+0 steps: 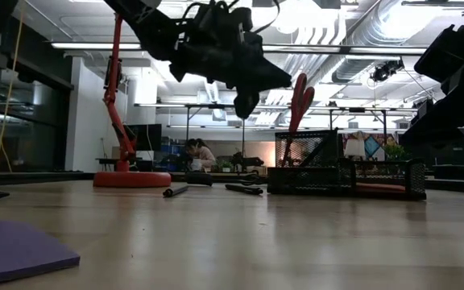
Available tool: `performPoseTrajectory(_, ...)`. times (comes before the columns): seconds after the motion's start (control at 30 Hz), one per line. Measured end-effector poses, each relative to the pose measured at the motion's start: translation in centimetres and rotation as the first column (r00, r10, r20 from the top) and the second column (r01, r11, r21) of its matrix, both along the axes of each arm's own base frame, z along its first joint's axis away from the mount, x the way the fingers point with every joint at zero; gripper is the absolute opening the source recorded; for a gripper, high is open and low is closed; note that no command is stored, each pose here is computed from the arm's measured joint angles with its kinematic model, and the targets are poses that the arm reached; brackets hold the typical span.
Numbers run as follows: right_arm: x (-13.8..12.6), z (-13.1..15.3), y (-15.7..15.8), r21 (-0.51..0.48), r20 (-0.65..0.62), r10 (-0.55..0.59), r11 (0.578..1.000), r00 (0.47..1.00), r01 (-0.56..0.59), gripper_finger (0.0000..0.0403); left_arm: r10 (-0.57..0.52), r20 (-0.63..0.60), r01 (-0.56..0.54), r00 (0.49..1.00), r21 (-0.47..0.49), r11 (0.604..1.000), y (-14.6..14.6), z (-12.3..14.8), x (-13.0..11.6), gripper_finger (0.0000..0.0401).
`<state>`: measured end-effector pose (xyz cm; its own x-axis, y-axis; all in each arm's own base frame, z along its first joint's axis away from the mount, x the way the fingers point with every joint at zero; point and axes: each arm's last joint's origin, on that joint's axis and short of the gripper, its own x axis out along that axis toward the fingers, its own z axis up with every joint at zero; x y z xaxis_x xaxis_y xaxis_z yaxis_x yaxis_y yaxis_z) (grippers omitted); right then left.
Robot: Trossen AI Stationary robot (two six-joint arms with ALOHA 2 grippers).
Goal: Pick and place office supplies into organizer
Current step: Put the red scissors into the desk organizer, then put the black pen into the desk organizer
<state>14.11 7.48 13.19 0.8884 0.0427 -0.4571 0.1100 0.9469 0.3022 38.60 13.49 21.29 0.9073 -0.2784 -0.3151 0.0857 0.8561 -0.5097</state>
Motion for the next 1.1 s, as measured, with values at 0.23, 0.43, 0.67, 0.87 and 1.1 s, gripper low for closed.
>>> performPoseTrajectory(0.23, 0.0, 0.0, 0.0, 0.000, -0.001, 0.001, 1.000, 1.000, -0.001, 0.0169, 0.004, 0.002, -0.004, 1.000, -0.008, 1.000, 0.6, -0.3, -0.1, 0.0007)
performPoseTrajectory(0.43, 0.0, 0.0, 0.0, 0.000, -0.001, 0.001, 1.000, 1.000, -0.001, 0.0161, 0.053, -0.042, -0.054, 0.998, -0.022, 0.998, 0.9, -1.5, 0.4, 0.0006)
performPoseTrajectory(0.67, 0.0, 0.0, 0.0, 0.000, 0.000, 0.001, 1.000, 1.000, -0.001, 0.0156, 0.103, -0.015, -0.103, 0.995, -0.003, 0.995, 1.6, -0.8, 1.8, 0.0004)
performPoseTrajectory(0.87, 0.0, 0.0, 0.0, 0.000, 0.000, 0.001, 1.000, 1.000, -0.001, 0.0163, 0.049, 0.000, -0.049, 0.999, -0.042, 0.998, 1.3, -0.3, 2.1, 0.0001)
performPoseTrajectory(1.1, 0.0, 0.0, 0.0, 0.000, 0.000, 0.000, 1.000, 1.000, 0.000, 0.0163, -0.198, -0.016, 0.188, 0.980, -0.240, 0.952, -0.2, -0.4, 1.9, 0.0001)
